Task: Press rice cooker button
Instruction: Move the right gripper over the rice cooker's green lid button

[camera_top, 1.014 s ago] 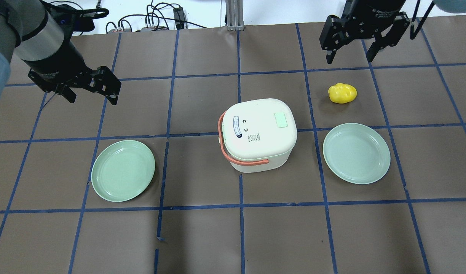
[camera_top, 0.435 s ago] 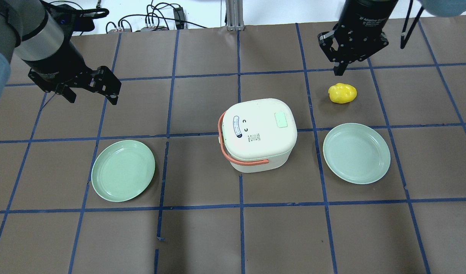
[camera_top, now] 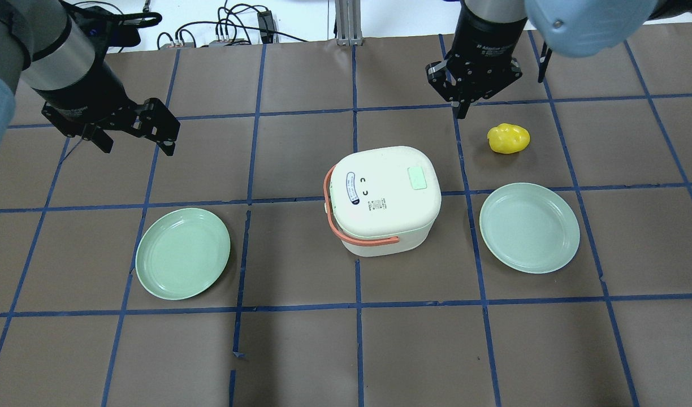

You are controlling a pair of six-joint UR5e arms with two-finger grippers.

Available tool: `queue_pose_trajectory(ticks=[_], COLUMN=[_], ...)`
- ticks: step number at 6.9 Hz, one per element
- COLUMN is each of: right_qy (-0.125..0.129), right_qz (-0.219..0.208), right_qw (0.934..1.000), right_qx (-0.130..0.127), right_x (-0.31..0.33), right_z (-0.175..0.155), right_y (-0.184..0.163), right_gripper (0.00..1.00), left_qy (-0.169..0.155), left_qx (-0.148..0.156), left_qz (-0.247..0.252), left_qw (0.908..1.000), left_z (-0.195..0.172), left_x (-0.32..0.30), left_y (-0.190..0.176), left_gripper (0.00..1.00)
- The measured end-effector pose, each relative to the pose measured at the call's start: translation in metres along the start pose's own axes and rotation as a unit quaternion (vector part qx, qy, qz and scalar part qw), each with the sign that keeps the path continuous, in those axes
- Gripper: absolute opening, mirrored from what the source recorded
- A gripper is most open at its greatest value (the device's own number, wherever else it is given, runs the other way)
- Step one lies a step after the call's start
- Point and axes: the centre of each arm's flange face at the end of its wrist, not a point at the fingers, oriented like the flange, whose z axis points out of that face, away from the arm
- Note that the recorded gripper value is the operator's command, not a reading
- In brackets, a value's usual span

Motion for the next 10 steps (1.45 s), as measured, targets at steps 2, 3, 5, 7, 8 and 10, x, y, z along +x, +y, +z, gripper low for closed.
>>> queue_pose_trajectory(ticks=[2,3,5,7,8,10], right_qy=[0.009,0.012,0.009,0.007,0.007,0.006], right_qz=[-0.017,-0.020,-0.013,-0.010,-0.007,-0.002], right_qw=[0.9998,0.9997,0.9998,0.9999,0.9999,0.9999], right_qx=[-0.001,0.004,0.010,0.011,0.011,0.012], right_x=[-0.023,-0.029,-0.034,-0.035,-0.035,-0.035], right_z=[0.032,0.045,0.060,0.072,0.078,0.083], right_y=[0.008,0.009,0.011,0.013,0.015,0.016], right_gripper=[0.03,0.03,0.03,0.03,0.03,0.03], left_qy=[0.000,0.000,0.000,0.000,0.000,0.000], left_qx=[0.000,0.000,0.000,0.000,0.000,0.000], left_qz=[0.000,0.000,0.000,0.000,0.000,0.000], left_qw=[1.0000,1.0000,1.0000,1.0000,1.0000,1.0000], left_z=[0.000,0.000,0.000,0.000,0.000,0.000], left_x=[0.000,0.000,0.000,0.000,0.000,0.000], left_y=[0.000,0.000,0.000,0.000,0.000,0.000], left_gripper=[1.00,1.00,1.00,1.00,1.00,1.00])
